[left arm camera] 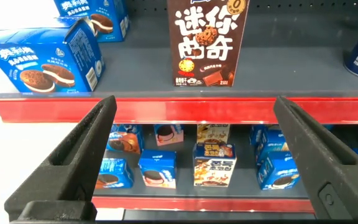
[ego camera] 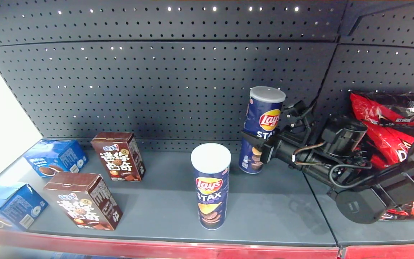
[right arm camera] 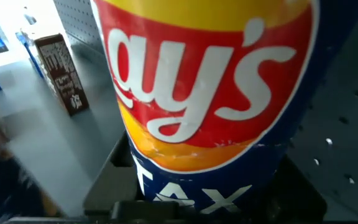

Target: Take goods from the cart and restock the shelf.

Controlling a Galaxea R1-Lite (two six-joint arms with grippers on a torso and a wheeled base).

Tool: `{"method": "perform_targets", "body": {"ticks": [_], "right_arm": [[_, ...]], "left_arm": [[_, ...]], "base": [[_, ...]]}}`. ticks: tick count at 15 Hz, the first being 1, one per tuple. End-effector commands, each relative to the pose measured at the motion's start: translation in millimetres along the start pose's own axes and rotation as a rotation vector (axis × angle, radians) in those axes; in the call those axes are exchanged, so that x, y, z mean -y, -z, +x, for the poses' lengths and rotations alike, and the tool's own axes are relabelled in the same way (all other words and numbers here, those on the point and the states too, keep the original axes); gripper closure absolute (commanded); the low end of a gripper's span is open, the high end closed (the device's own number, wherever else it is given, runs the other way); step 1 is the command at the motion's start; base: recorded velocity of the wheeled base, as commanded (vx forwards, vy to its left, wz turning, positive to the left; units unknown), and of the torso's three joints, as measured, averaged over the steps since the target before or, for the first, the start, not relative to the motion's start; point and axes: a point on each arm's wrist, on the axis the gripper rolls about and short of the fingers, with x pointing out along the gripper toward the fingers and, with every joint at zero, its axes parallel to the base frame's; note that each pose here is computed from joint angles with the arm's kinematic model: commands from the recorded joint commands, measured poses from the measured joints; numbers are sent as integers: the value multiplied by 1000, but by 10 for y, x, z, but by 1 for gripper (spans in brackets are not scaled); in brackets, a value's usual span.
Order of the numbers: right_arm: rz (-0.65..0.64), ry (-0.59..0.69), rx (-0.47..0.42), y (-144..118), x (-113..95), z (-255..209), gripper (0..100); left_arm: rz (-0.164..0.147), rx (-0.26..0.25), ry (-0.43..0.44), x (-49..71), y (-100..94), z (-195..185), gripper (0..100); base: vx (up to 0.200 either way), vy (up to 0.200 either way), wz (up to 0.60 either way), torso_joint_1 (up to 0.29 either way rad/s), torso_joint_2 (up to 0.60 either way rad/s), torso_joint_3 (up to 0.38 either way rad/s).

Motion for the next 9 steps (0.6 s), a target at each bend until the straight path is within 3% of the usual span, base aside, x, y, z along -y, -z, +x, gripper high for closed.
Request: {"method": "perform_targets", "body": {"ticks": [1,9], "right_arm": [[3,-21,-4,70,-38,114,100],[2,-63,2,236,-145,407,100]], "left_arm": [[0,-2,0,0,1,1,0],[0,-2,0,0,1,1,0]], "base": [[0,0,0,0,0,0],[0,0,0,0,0,0]]}}
